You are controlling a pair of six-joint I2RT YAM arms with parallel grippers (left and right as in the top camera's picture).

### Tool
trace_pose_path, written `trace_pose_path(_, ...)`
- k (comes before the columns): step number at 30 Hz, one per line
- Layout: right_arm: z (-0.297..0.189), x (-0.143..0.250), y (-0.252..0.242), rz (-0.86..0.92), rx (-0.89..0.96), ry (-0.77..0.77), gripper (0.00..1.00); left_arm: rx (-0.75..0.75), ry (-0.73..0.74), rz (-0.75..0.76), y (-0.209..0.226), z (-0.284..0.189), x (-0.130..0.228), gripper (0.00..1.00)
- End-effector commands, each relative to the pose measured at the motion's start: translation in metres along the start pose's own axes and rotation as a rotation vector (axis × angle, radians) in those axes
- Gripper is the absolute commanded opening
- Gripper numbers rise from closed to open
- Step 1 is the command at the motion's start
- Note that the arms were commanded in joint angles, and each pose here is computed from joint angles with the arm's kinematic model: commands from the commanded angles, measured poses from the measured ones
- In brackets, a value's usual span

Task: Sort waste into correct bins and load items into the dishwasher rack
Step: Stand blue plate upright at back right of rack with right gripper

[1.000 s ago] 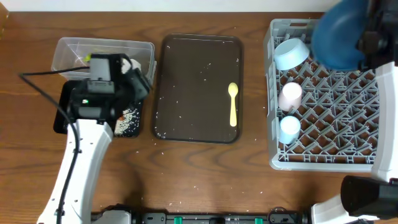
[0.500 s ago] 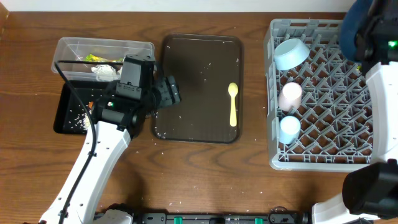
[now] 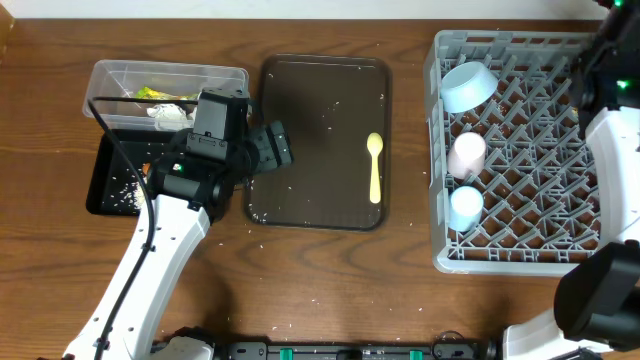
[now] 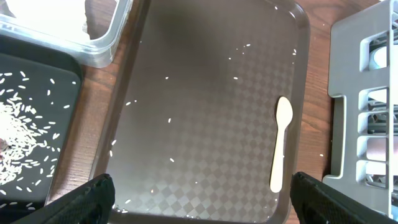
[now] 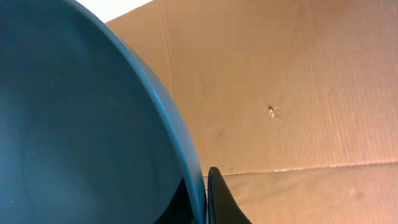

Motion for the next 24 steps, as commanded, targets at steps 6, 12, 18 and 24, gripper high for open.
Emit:
trace_pose_path(6, 0.034, -0.003, 0.024, -0.123, -0.06, -0.071, 0.01, 0.012, -0.016, 0.01, -0.005, -0.004, -0.005, 0.92)
trace_pose_path(12, 0.048, -0.014, 0.043, -0.166, -0.06, -0.116, 0.01, 0.012, -0.016, 0.01, -0.005, -0.004, -0.005, 0.92)
trace_pose_path(18, 0.059, -0.014, 0.067, -0.195, -0.093, -0.104, 0.01, 0.012, -0.016, 0.01, -0.005, -0.004, -0.005, 0.93)
trace_pose_path(24, 0.059, -0.015, 0.075, -0.18, -0.113, -0.096, 0.01, 0.012, -0.016, 0.01, -0.005, -0.004, -0.005, 0.93)
Point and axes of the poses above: each gripper's point midway between its finger pads, its own z axis out along the fingers, its own y axis along the line the jaws close on, x = y × z, the point moved 5 cm from there along -z, back along the fingers, and after that the axes turned 6 degrees about -z, right-handed, at the moved point
